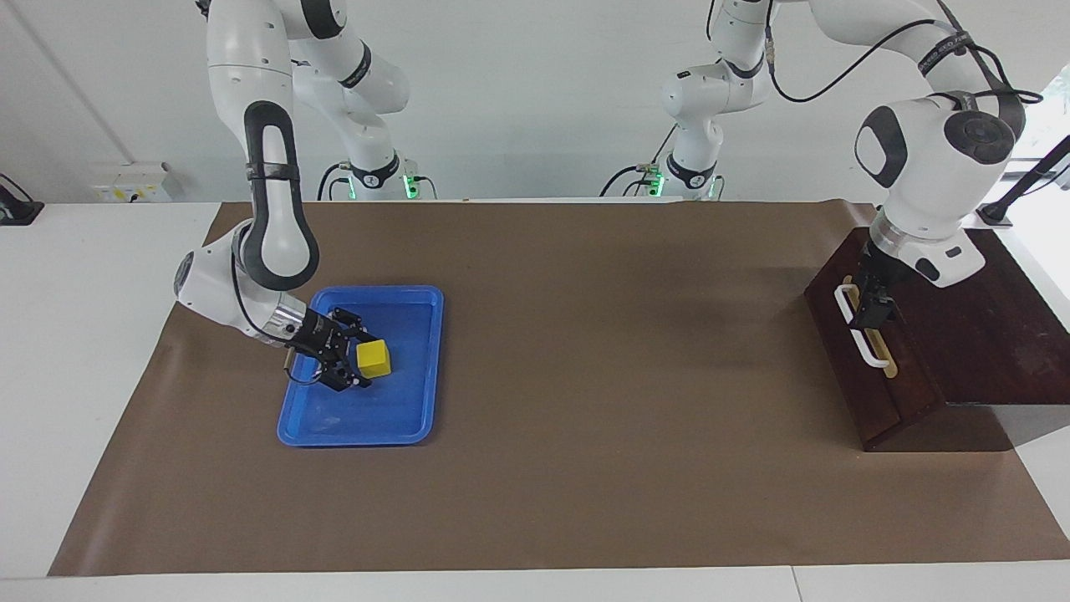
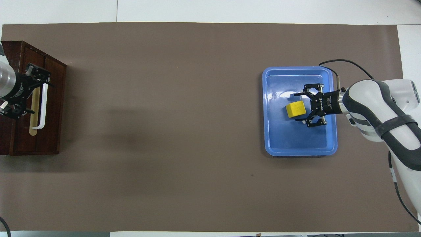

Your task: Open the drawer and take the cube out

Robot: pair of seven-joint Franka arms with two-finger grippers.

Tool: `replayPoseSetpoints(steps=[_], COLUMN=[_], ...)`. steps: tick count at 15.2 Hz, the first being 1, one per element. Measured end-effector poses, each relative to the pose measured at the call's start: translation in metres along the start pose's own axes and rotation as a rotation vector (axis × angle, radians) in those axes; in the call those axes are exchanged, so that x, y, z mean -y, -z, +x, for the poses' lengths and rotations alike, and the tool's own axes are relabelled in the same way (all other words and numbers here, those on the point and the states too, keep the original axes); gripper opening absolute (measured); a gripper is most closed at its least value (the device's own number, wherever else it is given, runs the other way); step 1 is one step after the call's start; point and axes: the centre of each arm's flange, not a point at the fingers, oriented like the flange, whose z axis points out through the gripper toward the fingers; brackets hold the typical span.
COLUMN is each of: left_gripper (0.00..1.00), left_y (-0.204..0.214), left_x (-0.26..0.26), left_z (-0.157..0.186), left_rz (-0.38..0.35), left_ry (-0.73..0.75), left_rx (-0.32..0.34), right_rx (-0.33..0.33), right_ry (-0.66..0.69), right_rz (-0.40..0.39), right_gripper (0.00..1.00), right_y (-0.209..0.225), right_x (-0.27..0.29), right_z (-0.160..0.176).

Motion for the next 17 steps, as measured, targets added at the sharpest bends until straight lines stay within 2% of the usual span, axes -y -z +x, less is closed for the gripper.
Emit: replayPoseSetpoints(steps=[3, 6, 10, 13, 17], left_gripper=[1.0, 1.0, 1.0, 1.0, 1.0], left_y=[0.033, 0.049, 0.055, 0.061, 0.064], left_x=[-0.006, -0.011, -0.022, -0.01, -0.004], left_z=[-0.025, -0.046, -0.085, -0.088, -0.088], left_rz=[-0.013, -0.005, 0.033, 0.043, 0.035], left_ry=[-0.297, -0.525, -0.656, -0.715, -0.743], left_rx=[0.052, 0.106, 0.148, 0.16, 0.165], right_rx=[-0.01, -0.048, -0.137, -0.189, -0.298], right_ry=[0.009, 0.102, 0.272, 0.482, 0.904], right_rz=[-0.039, -0.086, -0.165, -0.239, -0.383], right_gripper=[1.0, 1.0, 1.0, 1.0, 1.0], right_y=[0.029, 0.075, 0.146, 0.182, 0.213], right_x=[0.017, 0.031, 0.037, 0.037, 0.026], right_z=[-0.029, -0.073, -0.134, -0.171, -0.198])
